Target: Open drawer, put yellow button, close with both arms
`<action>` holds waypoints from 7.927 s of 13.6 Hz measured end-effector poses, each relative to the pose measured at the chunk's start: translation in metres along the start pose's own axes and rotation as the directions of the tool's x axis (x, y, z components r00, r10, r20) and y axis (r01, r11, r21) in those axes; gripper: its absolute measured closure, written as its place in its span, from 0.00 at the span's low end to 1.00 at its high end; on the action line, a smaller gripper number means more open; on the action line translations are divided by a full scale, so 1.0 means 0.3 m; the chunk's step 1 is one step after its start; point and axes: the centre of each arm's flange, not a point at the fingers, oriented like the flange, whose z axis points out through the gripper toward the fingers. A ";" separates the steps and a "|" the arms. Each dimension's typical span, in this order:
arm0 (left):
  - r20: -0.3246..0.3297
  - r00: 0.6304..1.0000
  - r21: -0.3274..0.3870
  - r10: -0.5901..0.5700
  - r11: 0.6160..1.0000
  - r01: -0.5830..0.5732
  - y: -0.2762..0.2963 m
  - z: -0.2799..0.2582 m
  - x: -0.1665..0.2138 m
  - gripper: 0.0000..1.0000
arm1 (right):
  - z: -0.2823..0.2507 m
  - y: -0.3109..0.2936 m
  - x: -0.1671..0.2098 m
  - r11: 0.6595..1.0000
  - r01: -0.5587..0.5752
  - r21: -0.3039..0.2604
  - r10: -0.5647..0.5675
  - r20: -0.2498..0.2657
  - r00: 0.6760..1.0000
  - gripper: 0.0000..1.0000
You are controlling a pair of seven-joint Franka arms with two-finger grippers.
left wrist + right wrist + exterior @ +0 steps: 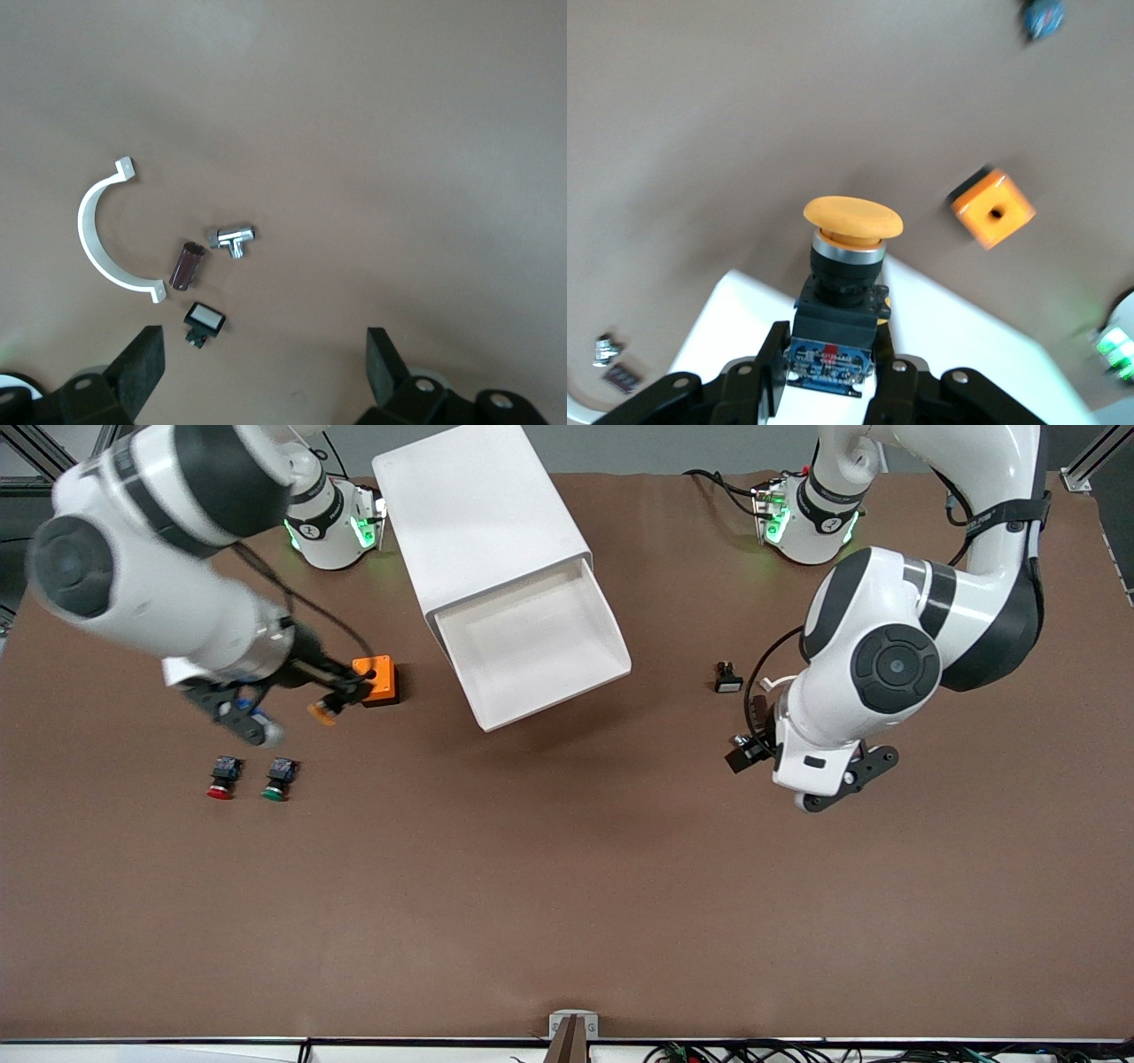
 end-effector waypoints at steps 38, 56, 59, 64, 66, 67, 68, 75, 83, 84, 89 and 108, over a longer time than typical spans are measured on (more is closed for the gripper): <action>0.032 0.999 0.038 0.000 0.999 -0.002 0.325 0.278 -0.410 0.00 | 0.646 -0.480 -0.581 0.948 -0.319 0.025 0.319 -0.080 0.944 0.14; 0.062 0.998 -0.048 0.032 0.998 -0.029 0.502 0.350 -0.708 0.00 | -0.081 0.270 0.570 0.799 0.588 -0.122 -0.595 -0.028 0.803 0.00; 0.082 0.996 -0.045 0.025 0.999 -0.021 0.529 0.363 -0.807 0.00 | -0.216 0.489 0.635 0.751 0.635 -0.184 -0.645 0.006 0.764 0.00; 0.120 0.993 -0.033 0.000 0.999 0.004 0.551 0.389 -0.920 0.00 | -0.268 0.537 0.586 0.728 0.632 -0.267 -0.645 0.046 0.763 0.00; 0.124 0.992 -0.022 -0.011 1.000 0.014 0.556 0.402 -0.959 0.00 | -0.255 0.531 0.590 0.726 0.634 -0.267 -0.646 0.053 0.762 0.00; 0.124 0.992 -0.018 -0.013 1.000 0.016 0.559 0.406 -0.981 0.00 | -0.253 0.534 0.594 0.727 0.633 -0.266 -0.644 0.054 0.763 0.00; 0.124 0.992 -0.013 -0.014 1.000 0.016 0.561 0.411 -1.004 0.00 | -0.254 0.539 0.598 0.729 0.630 -0.266 -0.642 0.054 0.765 0.00; 0.132 0.991 0.008 -0.015 1.000 0.014 0.571 0.436 -1.108 0.00 | -0.256 0.548 0.606 0.733 0.626 -0.265 -0.638 0.051 0.768 0.00; 0.204 0.978 0.005 -0.035 0.999 0.034 0.579 0.445 -1.155 0.00 | -0.260 0.573 0.624 0.751 0.620 -0.226 -0.627 0.047 0.777 0.00; 0.205 0.978 0.006 -0.036 0.999 0.035 0.578 0.447 -1.153 0.00 | -0.263 0.590 0.636 0.758 0.613 -0.223 -0.620 0.046 0.783 0.00; 0.194 0.978 0.010 -0.081 0.997 0.080 0.563 0.435 -1.031 0.00 | -0.257 0.639 0.670 0.776 0.597 -0.204 -0.601 0.052 0.798 0.00; -0.103 0.972 -0.081 -0.209 0.976 0.202 -0.255 -0.356 -0.063 0.00 | -0.233 0.645 0.665 0.660 0.735 -0.154 -0.729 0.107 0.677 0.00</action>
